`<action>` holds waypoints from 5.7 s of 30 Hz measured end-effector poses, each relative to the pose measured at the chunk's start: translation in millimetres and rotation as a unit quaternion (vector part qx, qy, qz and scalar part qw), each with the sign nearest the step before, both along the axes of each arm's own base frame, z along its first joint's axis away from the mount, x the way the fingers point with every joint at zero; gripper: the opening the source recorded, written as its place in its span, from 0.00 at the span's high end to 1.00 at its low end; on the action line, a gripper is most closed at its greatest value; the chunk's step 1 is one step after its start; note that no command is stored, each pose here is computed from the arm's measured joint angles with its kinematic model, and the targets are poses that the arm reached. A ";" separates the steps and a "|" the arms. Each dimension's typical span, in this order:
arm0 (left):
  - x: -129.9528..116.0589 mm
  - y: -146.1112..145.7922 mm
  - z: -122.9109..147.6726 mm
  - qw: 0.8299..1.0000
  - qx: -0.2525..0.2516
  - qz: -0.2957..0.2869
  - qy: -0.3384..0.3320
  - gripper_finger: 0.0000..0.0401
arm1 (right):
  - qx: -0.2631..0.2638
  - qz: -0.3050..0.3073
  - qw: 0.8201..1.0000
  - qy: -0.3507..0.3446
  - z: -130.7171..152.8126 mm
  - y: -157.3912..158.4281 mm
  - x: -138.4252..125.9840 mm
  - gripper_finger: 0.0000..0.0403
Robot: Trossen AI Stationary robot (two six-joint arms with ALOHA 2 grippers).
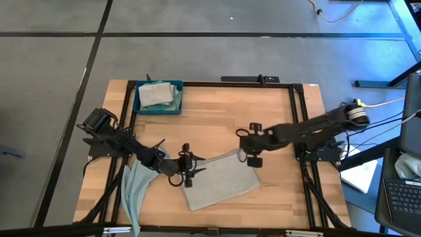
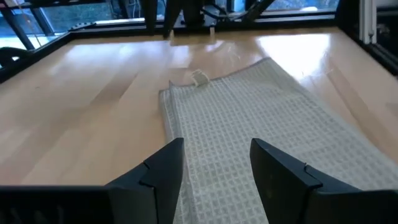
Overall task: Fold microfiber towels
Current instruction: Fold the gray towel
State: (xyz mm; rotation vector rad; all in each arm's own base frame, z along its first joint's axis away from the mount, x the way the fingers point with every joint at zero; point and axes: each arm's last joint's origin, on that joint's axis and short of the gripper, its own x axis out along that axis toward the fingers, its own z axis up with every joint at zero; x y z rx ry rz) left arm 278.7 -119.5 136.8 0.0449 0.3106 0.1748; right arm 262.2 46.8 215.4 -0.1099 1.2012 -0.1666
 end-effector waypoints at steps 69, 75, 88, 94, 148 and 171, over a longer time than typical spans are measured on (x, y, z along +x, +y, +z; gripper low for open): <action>48.5 -134.5 60.7 0.923 -0.104 -0.074 0.364 0.56 | 0.049 0.114 0.913 -0.389 -68.3 23.8 -52.8 0.41; 51.3 -150.2 51.2 0.923 -0.141 -0.091 0.345 0.56 | 0.043 0.117 0.917 -0.380 -70.1 23.5 -53.5 0.42; 51.2 -154.4 12.3 0.905 -0.161 -0.028 0.392 0.56 | 0.019 0.138 0.945 -0.296 -85.0 21.1 -61.6 0.42; 49.1 -148.4 10.5 0.894 -0.162 -0.009 0.418 0.56 | 0.015 0.143 0.946 -0.291 -85.8 20.9 -62.1 0.42; 71.8 -123.5 27.7 0.843 -0.181 -0.052 0.503 1.00 | 0.143 0.189 0.902 -0.361 -69.8 31.2 -54.4 0.42; 117.5 -43.8 86.3 0.865 -0.044 -0.042 0.498 1.00 | 0.160 0.175 0.884 -0.403 -55.0 92.5 -1.8 0.42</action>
